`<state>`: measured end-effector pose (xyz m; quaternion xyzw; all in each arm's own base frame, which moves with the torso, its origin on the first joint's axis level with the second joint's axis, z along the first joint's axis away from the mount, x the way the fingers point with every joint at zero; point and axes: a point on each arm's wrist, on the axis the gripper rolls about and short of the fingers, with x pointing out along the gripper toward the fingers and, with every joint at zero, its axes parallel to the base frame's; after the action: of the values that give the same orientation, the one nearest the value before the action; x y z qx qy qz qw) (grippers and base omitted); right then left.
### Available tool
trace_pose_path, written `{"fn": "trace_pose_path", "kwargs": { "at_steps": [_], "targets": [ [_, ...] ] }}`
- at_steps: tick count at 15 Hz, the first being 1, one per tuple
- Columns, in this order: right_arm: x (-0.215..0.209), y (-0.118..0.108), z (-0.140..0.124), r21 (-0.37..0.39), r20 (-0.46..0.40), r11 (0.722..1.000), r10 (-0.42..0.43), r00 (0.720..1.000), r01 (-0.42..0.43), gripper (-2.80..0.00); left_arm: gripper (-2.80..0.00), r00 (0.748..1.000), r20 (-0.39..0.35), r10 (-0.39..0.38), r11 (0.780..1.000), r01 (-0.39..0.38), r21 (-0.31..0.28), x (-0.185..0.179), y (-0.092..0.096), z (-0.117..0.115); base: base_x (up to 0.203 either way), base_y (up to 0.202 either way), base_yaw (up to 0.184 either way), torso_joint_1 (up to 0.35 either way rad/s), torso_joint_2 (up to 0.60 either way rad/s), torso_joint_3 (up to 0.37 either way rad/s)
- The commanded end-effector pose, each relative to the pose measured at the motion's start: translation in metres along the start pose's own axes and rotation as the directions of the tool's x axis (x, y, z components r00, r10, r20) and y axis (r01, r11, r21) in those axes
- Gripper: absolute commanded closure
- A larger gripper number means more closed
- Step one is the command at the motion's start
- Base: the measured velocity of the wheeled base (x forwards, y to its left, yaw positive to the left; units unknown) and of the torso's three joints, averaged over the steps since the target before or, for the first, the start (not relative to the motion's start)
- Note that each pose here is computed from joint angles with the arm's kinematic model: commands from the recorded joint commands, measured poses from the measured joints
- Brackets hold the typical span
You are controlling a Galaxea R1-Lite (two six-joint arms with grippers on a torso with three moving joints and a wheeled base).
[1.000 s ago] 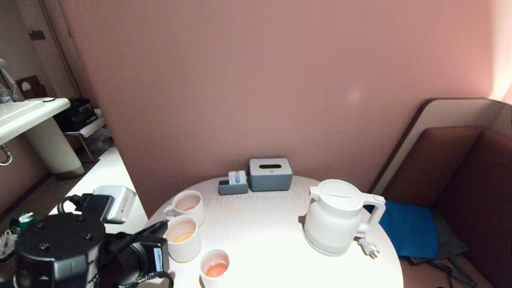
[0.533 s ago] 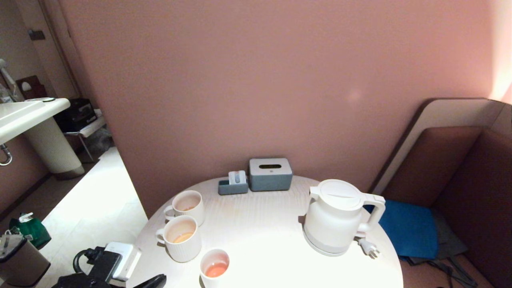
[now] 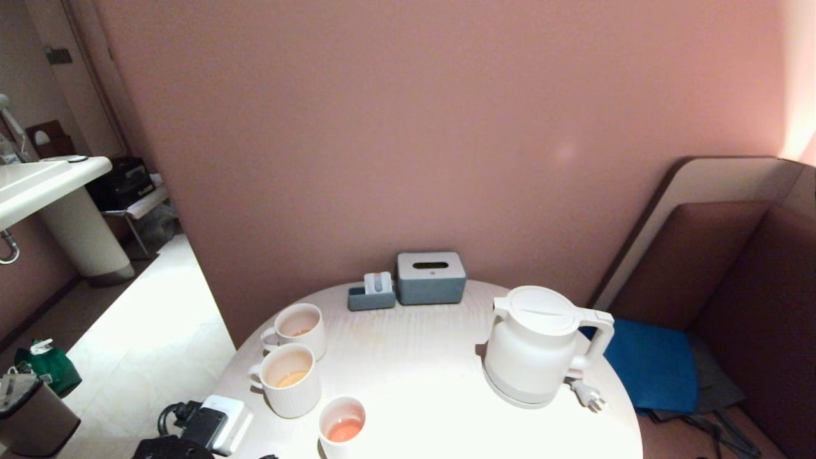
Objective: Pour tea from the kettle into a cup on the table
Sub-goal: Pick up the cup
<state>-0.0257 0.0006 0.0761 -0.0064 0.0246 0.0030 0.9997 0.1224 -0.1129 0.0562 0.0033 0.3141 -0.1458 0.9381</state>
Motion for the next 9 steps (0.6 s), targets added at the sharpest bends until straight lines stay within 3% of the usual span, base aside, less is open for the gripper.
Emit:
{"fn": "trace_pose_path", "kwargs": {
  "at_steps": [1,4,9],
  "targets": [
    [0.000,0.000,0.000,0.000,-0.001,1.000,0.000,1.000,0.000,0.00,0.00,0.996,-0.076,0.038,0.999,-0.035,0.040,0.031,-0.006,-0.016,0.000,0.000,0.000,0.000,0.00,0.000],
    [0.000,0.000,0.000,0.000,-0.001,1.000,0.000,1.000,0.000,0.00,0.00,0.998,-0.061,0.025,0.998,-0.022,0.052,0.037,-0.008,-0.017,0.000,0.000,0.000,0.000,0.00,0.000],
    [0.000,0.000,0.000,0.000,-0.001,1.000,0.000,1.000,0.000,0.00,0.00,0.992,-0.120,-0.038,0.997,0.046,0.063,0.017,-0.003,-0.015,0.000,0.000,0.000,0.000,0.00,0.000]
  ]
}}
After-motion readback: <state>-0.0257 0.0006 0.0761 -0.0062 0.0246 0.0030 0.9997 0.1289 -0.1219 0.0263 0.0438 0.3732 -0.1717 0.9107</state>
